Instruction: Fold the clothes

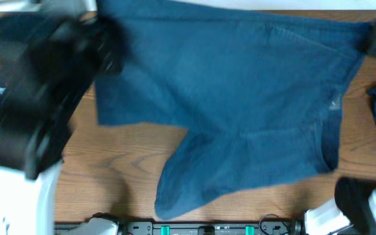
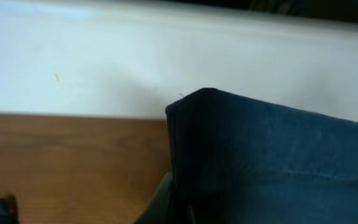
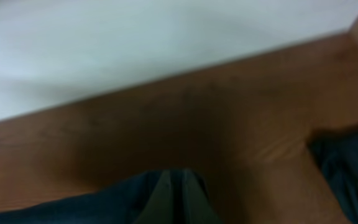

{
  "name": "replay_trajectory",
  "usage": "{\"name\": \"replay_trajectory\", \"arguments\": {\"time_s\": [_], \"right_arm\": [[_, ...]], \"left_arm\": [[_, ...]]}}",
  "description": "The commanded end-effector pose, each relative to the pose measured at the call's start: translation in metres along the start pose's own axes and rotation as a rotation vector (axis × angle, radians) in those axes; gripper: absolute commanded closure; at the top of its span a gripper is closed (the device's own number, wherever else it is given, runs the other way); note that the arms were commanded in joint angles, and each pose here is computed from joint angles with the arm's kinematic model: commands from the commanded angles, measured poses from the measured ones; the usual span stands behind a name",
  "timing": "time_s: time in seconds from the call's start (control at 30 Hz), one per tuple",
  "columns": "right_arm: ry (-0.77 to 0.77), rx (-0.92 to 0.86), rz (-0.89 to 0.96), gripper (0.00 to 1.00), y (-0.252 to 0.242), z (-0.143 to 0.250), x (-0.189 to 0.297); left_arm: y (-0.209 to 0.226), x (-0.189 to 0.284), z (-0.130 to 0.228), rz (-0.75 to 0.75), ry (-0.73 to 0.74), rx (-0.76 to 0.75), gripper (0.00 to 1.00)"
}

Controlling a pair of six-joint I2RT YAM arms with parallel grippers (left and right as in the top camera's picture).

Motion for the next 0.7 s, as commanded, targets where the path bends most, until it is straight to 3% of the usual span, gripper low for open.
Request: {"name": "replay_trajectory", "arguments": {"time_s": [0.0, 0.2, 0.37, 0.5, 0.67], "right_arm": [[0.11, -0.026, 0.11, 0.99, -0.016, -0.002, -0.058], [0.333, -0.03, 0.133, 0.99, -0.025, 0.014, -0.169], [0.467, -0.032, 0.146, 0.99, -0.031, 0.037, -0.229], [0.527, -0.032, 0.158, 0.99, -0.035, 0.05, -0.258], [0.515, -0.032, 0.18, 0.98, -0.04, 0.048, -0.262]], "left_arm": [[0.011, -0.072, 0.011, -0.129, 0.091, -0.023, 0.94], [0.018, -0.204, 0.063, -0.191, 0.282, -0.062, 0.94], [0.025, -0.274, 0.115, -0.179, 0.422, -0.064, 0.94], [0.027, -0.302, 0.144, -0.158, 0.5, -0.048, 0.94], [0.028, -0.301, 0.147, -0.163, 0.515, -0.05, 0.94]]}}
Point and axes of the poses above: each gripper's point midway between its finger pads, its own x axis back along the fingers, its own y axis along the line the jaws close on, z = x × y, the point moved 8 cm from there along x, back along the fingers, and after that the axes turned 8 degrees about x, right-handed, at the moved point
